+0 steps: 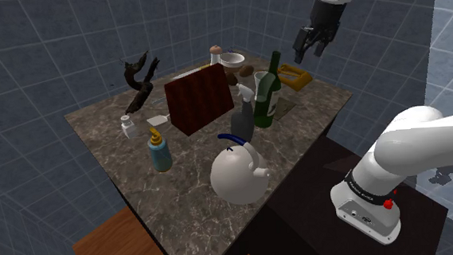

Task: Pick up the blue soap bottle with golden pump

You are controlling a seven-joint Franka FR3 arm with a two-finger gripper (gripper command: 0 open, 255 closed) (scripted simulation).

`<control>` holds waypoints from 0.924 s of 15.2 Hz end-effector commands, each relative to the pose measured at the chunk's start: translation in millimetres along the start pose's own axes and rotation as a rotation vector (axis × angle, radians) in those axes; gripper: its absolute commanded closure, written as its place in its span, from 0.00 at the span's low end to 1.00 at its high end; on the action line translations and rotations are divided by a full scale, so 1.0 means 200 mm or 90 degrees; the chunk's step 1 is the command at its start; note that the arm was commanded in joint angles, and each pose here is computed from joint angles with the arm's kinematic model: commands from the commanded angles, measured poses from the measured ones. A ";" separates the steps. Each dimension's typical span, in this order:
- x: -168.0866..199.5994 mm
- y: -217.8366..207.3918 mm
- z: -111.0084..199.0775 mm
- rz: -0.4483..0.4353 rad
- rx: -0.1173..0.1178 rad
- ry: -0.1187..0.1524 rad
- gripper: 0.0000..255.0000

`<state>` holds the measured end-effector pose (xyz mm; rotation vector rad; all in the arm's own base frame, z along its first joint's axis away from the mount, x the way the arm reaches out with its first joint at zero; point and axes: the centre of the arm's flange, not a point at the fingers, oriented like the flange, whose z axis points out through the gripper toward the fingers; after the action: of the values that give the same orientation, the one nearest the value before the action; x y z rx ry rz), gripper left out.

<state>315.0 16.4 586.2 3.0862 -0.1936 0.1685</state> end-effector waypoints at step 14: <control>0.18 -0.78 0.25 0.015 0.020 -0.020 0.00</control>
<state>370.8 152.2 537.1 3.1168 -0.2261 0.1281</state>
